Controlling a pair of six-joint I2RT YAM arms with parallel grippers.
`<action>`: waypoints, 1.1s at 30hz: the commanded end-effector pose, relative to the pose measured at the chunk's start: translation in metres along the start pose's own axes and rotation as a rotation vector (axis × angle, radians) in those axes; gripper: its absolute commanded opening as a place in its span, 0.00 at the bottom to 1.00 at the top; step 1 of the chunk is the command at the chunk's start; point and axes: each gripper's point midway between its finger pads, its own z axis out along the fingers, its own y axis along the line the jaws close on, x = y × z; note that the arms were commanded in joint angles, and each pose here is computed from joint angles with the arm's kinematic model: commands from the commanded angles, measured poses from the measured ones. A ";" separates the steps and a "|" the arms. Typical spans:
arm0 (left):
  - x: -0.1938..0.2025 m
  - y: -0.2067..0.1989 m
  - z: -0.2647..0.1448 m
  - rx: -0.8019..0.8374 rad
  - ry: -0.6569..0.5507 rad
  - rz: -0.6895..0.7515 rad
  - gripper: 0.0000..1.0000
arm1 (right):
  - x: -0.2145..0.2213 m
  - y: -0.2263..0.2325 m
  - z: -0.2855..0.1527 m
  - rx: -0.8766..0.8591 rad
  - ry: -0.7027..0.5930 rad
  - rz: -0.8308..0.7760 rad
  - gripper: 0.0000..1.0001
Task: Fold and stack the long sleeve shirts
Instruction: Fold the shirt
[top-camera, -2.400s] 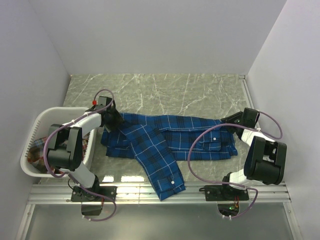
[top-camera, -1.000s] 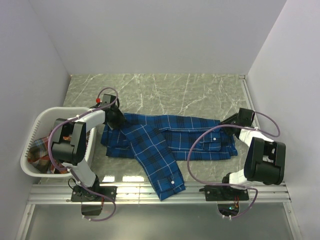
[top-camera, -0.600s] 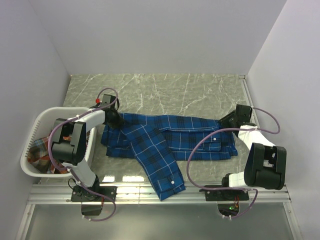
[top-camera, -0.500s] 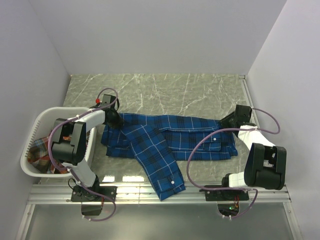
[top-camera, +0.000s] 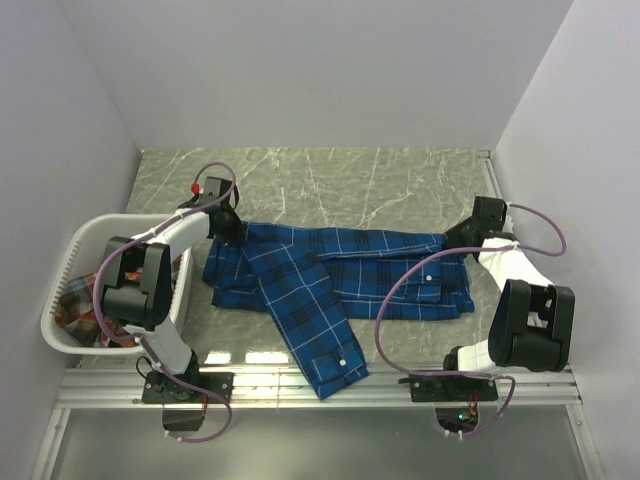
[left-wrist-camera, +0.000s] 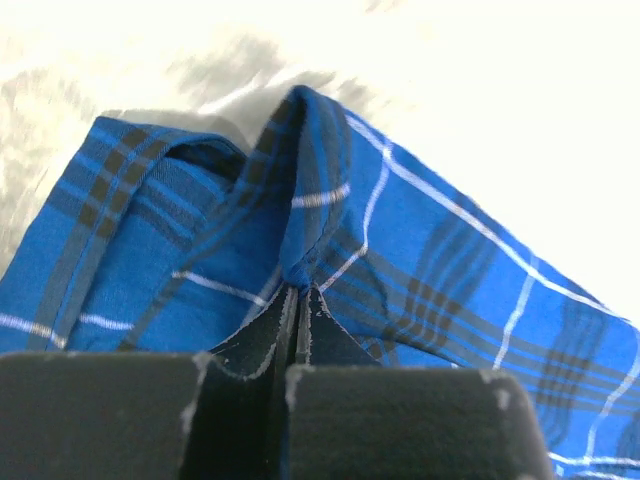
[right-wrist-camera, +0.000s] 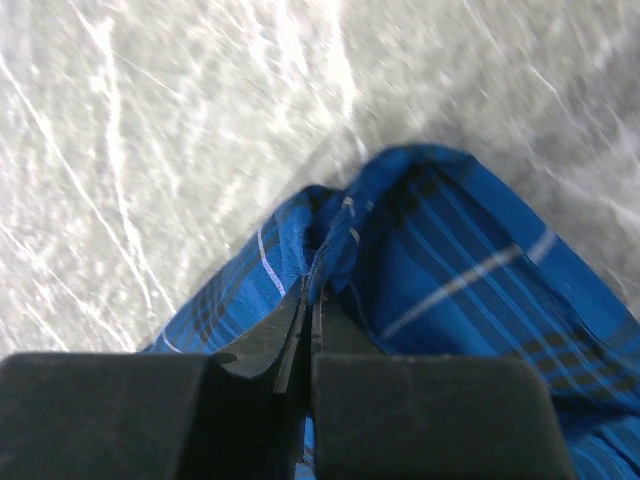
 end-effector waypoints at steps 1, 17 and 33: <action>-0.035 -0.019 -0.012 0.046 -0.099 0.022 0.00 | -0.024 0.021 0.003 -0.032 -0.063 -0.001 0.00; -0.079 -0.028 -0.002 0.120 -0.201 0.004 0.01 | -0.027 0.011 0.027 -0.099 -0.104 0.023 0.02; -0.081 -0.020 0.023 0.059 -0.180 0.018 0.23 | -0.008 -0.017 0.019 0.001 -0.066 0.017 0.36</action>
